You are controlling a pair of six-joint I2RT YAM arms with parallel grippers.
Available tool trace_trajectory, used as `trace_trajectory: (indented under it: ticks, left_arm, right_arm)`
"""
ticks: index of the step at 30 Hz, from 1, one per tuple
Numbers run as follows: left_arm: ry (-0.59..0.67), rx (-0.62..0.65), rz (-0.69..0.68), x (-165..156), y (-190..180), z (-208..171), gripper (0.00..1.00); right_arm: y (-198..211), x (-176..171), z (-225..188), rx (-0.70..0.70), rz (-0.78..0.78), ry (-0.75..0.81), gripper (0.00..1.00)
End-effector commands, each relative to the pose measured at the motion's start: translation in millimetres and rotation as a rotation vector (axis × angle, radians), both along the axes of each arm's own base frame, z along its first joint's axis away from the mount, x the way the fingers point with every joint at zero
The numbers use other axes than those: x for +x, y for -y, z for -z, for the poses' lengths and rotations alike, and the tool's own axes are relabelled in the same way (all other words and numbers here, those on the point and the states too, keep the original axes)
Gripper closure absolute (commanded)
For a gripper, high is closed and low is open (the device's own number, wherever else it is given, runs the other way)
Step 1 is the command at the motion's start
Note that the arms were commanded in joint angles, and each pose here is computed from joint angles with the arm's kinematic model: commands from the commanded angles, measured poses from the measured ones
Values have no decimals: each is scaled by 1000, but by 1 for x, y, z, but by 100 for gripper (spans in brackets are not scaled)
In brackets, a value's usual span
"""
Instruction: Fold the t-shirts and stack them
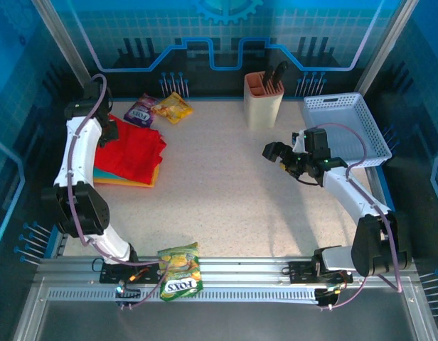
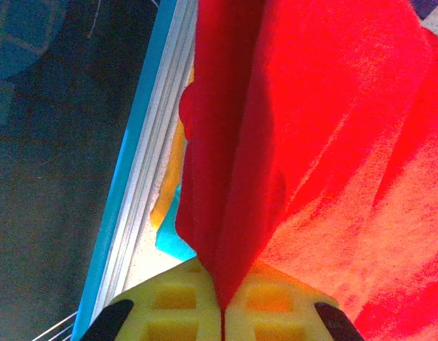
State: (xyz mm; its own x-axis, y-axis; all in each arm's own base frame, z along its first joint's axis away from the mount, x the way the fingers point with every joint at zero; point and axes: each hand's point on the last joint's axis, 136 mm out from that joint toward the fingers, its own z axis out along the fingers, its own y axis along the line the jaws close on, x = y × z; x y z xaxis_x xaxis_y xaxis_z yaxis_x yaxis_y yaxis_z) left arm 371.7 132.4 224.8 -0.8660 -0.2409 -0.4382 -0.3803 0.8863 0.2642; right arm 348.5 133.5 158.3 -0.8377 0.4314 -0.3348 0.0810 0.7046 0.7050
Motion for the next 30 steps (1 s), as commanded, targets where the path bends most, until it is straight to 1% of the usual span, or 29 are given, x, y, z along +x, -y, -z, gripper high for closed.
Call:
trace_trajectory:
  ticks: [1,5,6,7,10,11,12,16,20,22,25,28,30]
  left_arm:
    - [14,-22,-68,2,-12,7,100]
    - [-12,-33,-99,3,-22,15,100]
    - [-21,-31,-107,2,-25,18,99]
    - [-34,-29,-121,1,-29,21,89]
    - [-90,-3,-172,-5,-41,31,22]
    - [-106,8,-189,-8,-44,33,4]
    - [-112,16,-203,-9,-46,34,1]
    - [-62,-1,-208,-8,-43,21,1]
    - [8,-55,-187,-7,-31,1,1]
    - [55,-117,-158,-5,-17,-8,1]
    - [147,-225,-70,2,18,-19,1]
    - [226,-284,-1,4,47,-20,1]
    - [277,-305,19,6,55,-17,1]
  right_arm:
    - [-1,5,-2,5,-15,7,2]
    - [0,6,-4,-3,-16,11,2]
    - [0,6,-5,-4,-16,15,2]
    - [-1,6,-5,-2,-17,15,2]
    - [-1,6,-5,-2,-17,13,2]
    - [-1,7,-6,-2,-19,16,2]
    - [-1,6,-6,-2,-20,15,2]
    - [0,6,-8,-13,-20,19,2]
    - [3,6,-10,-26,-17,28,2]
    - [3,6,-11,-29,-14,31,2]
    - [6,8,-13,-52,-10,37,2]
    - [16,7,-14,-123,-2,46,1]
    - [26,6,-14,-192,9,61,0]
